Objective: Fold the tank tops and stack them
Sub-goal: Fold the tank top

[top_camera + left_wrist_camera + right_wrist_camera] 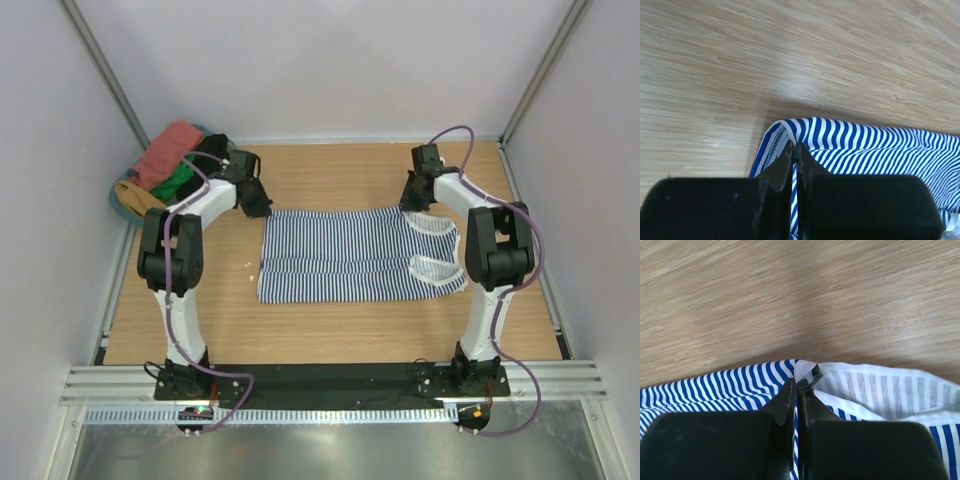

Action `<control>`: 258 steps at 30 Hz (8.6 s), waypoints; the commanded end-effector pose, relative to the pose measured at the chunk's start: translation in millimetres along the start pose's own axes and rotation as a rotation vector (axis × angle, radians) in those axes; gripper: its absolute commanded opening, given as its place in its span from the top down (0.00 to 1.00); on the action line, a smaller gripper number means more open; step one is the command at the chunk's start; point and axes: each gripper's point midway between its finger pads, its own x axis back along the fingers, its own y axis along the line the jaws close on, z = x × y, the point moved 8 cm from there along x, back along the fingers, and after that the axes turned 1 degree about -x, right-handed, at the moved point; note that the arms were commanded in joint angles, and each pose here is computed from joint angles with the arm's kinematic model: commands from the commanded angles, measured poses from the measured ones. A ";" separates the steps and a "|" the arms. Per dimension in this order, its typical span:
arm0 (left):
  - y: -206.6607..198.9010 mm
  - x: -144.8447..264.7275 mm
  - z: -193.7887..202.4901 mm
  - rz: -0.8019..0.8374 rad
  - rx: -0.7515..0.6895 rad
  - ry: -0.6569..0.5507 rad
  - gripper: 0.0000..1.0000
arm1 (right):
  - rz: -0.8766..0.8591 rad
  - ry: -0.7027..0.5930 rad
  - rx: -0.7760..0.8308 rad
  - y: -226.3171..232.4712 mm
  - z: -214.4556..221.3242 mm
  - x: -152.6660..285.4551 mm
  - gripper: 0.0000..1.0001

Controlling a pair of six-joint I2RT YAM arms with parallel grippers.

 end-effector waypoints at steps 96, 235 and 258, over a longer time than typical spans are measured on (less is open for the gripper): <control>54.8 95.4 153.4 0.016 0.003 -0.063 0.44 | 0.117 -0.002 -0.150 -61.9 109.0 47.0 0.98; -64.9 97.5 298.2 0.326 -0.161 0.133 0.54 | -0.122 -0.144 -0.077 16.0 -22.3 57.3 0.34; -74.8 82.0 304.5 0.281 -0.176 0.174 0.52 | -0.157 0.112 -0.083 -62.5 214.1 172.9 0.45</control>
